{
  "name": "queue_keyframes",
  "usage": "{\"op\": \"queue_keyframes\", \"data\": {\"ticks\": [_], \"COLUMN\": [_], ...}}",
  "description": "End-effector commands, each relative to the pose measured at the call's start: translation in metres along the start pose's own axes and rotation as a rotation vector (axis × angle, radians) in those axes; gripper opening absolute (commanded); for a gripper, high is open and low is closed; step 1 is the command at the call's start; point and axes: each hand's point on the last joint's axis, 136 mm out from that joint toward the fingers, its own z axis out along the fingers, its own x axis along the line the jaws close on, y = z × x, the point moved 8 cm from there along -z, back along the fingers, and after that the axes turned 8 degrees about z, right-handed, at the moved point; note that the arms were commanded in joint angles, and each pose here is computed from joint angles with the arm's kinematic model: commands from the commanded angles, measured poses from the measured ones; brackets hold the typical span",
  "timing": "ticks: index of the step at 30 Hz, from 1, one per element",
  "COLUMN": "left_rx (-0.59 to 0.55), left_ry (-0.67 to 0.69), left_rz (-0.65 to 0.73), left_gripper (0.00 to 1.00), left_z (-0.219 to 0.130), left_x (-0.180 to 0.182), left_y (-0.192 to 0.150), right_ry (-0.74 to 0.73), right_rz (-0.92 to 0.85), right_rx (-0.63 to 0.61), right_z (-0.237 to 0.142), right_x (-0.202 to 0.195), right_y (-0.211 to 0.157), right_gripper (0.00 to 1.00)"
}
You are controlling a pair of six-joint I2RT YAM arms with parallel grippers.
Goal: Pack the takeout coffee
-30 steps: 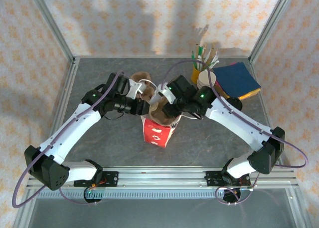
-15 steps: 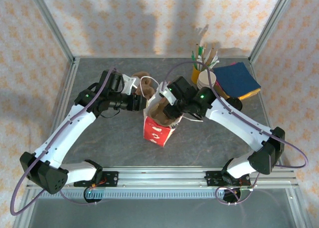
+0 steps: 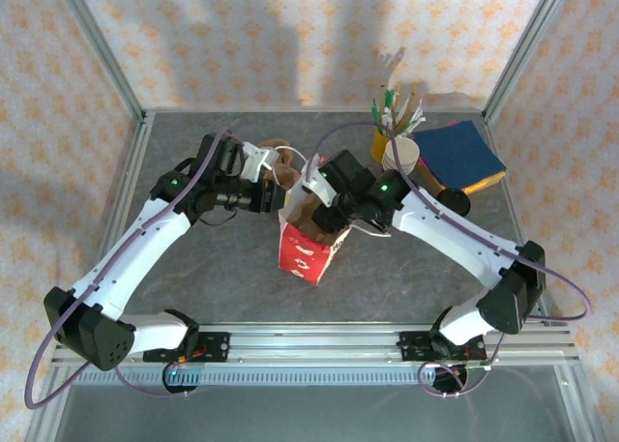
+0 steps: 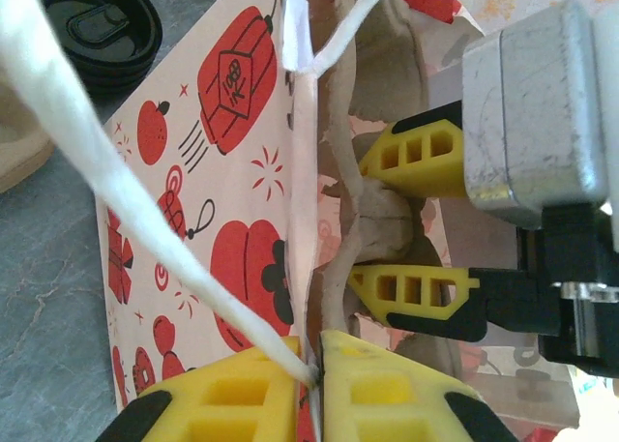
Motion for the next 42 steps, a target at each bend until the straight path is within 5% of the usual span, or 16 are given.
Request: {"op": "queue_keyframes", "data": {"ticks": [1, 15, 22, 32, 42], "left_rx": [-0.007, -0.001, -0.013, -0.039, -0.068], "left_ry": [-0.011, 0.001, 0.015, -0.05, -0.06], "left_rz": [0.019, 0.011, 0.022, 0.033, 0.019], "left_gripper": [0.14, 0.12, 0.3, 0.1, 0.02], "left_z": [0.003, 0.005, 0.005, 0.004, 0.002], "left_x": [0.003, 0.007, 0.009, 0.003, 0.001], "left_y": [0.001, -0.001, -0.004, -0.003, -0.004], "right_ry": [0.053, 0.085, 0.082, 0.089, 0.103], "right_rz": [-0.085, -0.076, -0.065, -0.055, -0.047], "right_rx": [-0.029, 0.062, 0.056, 0.097, 0.152], "right_z": [0.004, 0.025, 0.025, 0.036, 0.048], "right_x": [0.007, 0.009, 0.009, 0.01, 0.012], "right_y": [-0.005, -0.015, -0.013, -0.015, -0.021], "right_gripper": [0.43, 0.43, 0.43, 0.43, 0.44]}}
